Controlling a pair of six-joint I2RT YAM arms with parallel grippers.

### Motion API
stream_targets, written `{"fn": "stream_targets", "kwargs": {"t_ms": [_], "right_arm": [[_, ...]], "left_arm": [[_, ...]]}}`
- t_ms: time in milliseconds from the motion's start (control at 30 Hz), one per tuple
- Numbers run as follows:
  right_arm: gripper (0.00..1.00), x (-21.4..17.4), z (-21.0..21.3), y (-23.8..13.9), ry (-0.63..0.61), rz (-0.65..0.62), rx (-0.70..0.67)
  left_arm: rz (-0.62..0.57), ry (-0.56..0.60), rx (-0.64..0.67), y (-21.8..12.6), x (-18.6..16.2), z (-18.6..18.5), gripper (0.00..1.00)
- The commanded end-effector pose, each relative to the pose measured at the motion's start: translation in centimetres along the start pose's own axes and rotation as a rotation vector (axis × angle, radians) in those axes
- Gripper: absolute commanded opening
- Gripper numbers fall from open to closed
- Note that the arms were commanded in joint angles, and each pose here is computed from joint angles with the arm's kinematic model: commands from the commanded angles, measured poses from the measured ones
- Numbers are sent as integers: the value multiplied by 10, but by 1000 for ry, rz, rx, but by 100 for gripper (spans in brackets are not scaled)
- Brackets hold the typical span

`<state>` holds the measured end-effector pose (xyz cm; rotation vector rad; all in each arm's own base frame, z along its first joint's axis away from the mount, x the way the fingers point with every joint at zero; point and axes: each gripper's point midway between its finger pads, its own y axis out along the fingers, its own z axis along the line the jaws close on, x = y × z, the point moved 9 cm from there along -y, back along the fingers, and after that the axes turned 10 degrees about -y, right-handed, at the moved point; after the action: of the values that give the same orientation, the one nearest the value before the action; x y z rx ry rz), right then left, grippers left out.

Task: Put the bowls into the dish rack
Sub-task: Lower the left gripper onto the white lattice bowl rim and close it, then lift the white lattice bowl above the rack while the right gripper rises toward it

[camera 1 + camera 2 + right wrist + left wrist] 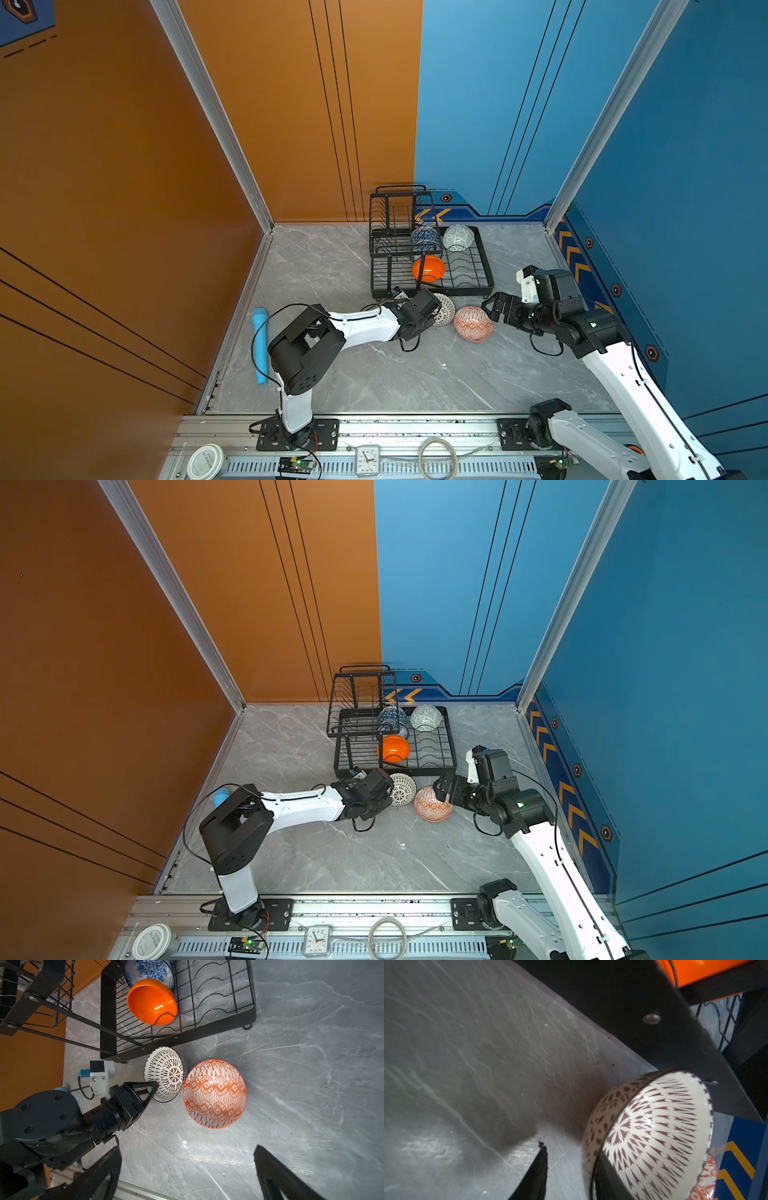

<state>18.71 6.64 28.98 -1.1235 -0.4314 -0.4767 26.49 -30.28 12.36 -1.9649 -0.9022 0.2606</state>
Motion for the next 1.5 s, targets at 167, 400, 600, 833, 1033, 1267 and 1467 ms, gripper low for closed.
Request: {"fn": "stream_targets", "kwargs": {"t_ms": [167, 400, 600, 833, 1033, 1267, 1467], "right_arm": [[100, -5, -7, -8, 22, -5, -41], [100, 1, -9, -7, 61, 0, -44], [100, 9, -9, -8, 114, -3, -25], [100, 23, -11, -5, 175, 2, -17], [100, 42, -11, -19, 272, -53, 4], [100, 74, -5, -40, 407, -125, 69], [100, 105, 0, -64, 451, -215, 97]], "left_arm": [[15, 24, 24, 6, 3, -4, 23], [13, 40, 1, -2, 1, -8, 8], [-14, 42, -25, -17, 2, -8, 0], [-66, 67, -75, -45, 7, -10, 0], [-133, 164, -202, -86, 11, -40, 0], [-144, 261, -395, -124, 4, -93, 0], [-157, 312, -551, -151, -2, -137, 0]]}}
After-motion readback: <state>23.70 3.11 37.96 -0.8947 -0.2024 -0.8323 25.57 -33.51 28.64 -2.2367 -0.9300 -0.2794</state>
